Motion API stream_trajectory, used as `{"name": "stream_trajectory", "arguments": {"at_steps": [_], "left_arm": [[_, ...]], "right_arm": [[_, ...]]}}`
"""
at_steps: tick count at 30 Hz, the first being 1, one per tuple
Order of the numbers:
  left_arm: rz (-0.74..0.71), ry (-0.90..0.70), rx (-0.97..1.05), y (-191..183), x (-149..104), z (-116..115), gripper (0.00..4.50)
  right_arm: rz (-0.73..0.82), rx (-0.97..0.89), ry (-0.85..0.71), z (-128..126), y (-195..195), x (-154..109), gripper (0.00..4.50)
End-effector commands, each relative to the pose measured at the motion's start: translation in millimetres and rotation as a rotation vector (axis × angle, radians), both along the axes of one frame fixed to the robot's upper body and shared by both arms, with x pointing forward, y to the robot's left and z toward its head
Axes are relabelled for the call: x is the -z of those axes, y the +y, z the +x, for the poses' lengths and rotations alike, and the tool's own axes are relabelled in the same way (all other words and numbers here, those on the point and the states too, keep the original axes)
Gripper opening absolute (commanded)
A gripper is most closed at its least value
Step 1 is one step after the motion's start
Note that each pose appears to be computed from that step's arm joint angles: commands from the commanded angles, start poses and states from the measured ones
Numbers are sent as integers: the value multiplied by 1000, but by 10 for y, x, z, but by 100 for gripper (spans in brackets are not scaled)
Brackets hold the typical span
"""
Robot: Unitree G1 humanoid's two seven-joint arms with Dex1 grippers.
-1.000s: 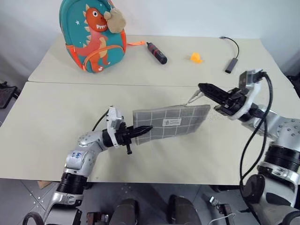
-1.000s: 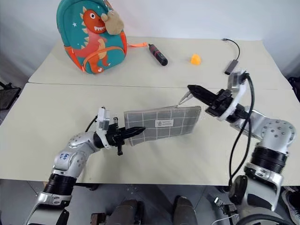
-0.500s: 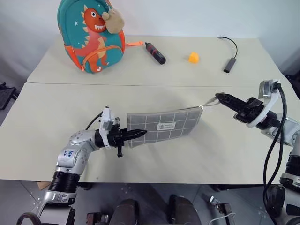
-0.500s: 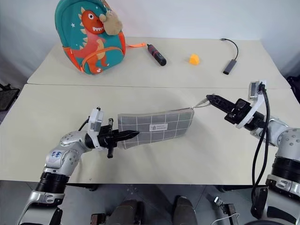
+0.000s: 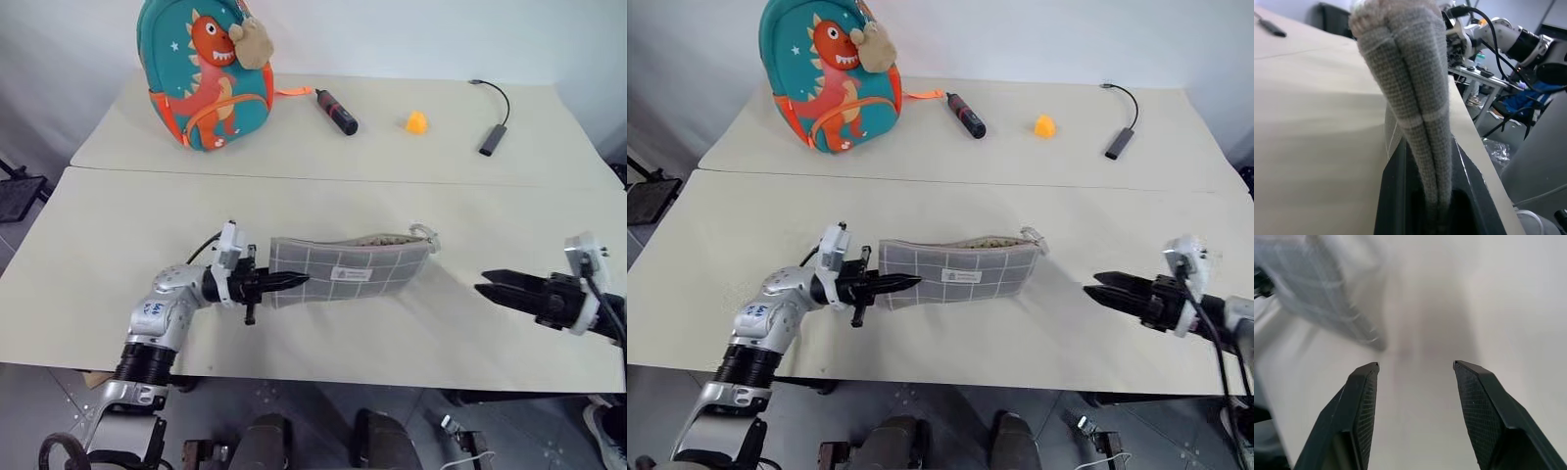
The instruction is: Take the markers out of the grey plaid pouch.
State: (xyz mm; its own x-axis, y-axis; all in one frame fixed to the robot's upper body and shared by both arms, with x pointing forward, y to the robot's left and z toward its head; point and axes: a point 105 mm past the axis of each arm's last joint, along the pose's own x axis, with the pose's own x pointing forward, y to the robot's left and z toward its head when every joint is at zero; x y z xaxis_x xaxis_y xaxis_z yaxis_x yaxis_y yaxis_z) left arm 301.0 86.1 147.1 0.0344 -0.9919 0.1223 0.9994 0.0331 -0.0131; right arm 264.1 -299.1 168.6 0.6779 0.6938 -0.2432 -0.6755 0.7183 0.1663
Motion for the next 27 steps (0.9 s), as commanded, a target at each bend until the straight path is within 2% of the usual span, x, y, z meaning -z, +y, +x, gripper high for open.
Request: {"name": "stream_trajectory", "arguments": {"at_steps": [1, 3, 6, 9, 11, 13, 16, 21, 23, 27], "left_arm": [[-7, -105, 45, -180, -94, -28, 0], [-18, -153, 14, -232, -110, 9, 0], [-8, -236, -17, -279, -112, 46, 0], [22, -428, -106, -303, -109, 114, 0], [19, -464, -129, -304, -77, 115, 0], [59, -503, -124, -298, 39, 74, 0], [55, -523, -141, -302, 87, 40, 0], [66, -539, -148, -310, 157, -31, 0], [67, -532, -154, -306, 168, -32, 0], [58, -523, -174, -289, 140, -22, 0]], "right_arm": [[-46, 28, -187, 39, -180, -554, 162], [-48, -16, -243, 72, -81, -751, 90], [-138, -133, -306, 88, 163, -873, 4], [-169, -288, -400, 145, 641, -1003, 4], [-165, -398, -426, 118, 946, -1018, 4], [-171, -502, -423, 46, 1206, -938, 4], [-182, -603, -405, -57, 1485, -810, 4], [-224, -629, -381, -3, 1717, -605, 4], [-225, -621, -367, 22, 1729, -568, 4], [-348, -589, -347, 121, 1637, -377, 4]]}}
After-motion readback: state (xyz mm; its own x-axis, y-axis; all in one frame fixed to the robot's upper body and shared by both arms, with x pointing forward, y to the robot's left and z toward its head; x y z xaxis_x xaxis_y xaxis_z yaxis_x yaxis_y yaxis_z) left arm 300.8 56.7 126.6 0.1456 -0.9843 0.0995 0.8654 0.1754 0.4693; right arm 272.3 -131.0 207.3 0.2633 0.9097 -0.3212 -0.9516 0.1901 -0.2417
